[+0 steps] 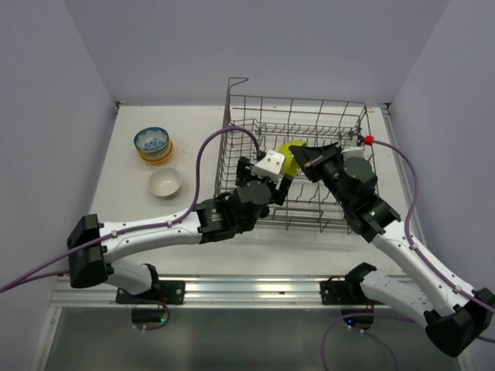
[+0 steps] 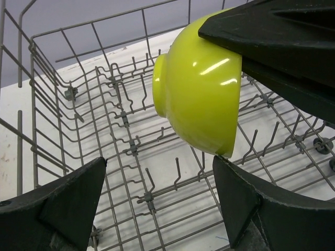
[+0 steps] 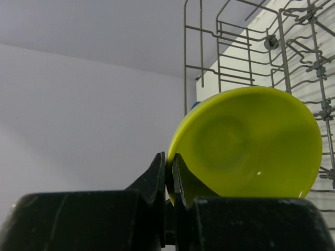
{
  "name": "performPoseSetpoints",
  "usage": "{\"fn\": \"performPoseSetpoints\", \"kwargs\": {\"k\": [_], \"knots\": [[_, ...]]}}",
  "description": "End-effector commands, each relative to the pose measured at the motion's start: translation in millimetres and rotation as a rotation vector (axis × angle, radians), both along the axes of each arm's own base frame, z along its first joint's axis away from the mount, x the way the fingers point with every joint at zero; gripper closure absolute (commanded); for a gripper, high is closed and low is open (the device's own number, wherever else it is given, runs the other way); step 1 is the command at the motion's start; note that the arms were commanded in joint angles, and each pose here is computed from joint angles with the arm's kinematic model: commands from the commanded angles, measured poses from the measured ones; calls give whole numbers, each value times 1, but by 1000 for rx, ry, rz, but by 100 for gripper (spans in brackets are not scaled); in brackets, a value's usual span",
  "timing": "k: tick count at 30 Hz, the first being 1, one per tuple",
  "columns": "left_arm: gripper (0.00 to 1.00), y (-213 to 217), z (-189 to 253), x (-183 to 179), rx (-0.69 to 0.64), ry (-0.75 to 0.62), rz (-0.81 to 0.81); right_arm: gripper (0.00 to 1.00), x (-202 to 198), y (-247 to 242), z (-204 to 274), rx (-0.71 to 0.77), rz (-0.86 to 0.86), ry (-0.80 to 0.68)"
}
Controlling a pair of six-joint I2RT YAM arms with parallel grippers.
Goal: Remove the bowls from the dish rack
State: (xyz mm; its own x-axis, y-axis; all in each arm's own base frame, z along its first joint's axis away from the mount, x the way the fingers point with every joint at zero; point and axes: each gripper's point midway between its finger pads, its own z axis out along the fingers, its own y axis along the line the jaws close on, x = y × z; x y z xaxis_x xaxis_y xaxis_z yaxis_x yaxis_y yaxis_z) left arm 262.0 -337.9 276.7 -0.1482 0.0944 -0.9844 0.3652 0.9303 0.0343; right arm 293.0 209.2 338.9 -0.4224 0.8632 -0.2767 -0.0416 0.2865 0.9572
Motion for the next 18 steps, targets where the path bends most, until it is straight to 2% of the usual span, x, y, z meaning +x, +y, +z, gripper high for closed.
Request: {"fn": "performPoseSetpoints", "kwargs": {"k": [1,3,9,11,12,15,18], "knots": [[13,-11,39,9,-176,-44,47,100,-14,4,-1,66,37,10],[14,-16,40,8,-194,-44,30,100,-16,-1,-2,64,22,3],[18,-36,35,-14,-259,1,-164,100,-14,-9,-8,31,-22,15],[18,-35,47,-22,-330,-9,-204,100,-13,-10,-7,33,-26,14],[18,-36,36,-27,-324,3,-232,100,-12,-10,-7,36,-26,13],[18,-32,39,-27,-347,-5,-230,100,-12,-6,-9,45,-16,18],[13,-37,26,-20,-293,8,-190,100,-12,-4,-12,53,-8,25]]}}
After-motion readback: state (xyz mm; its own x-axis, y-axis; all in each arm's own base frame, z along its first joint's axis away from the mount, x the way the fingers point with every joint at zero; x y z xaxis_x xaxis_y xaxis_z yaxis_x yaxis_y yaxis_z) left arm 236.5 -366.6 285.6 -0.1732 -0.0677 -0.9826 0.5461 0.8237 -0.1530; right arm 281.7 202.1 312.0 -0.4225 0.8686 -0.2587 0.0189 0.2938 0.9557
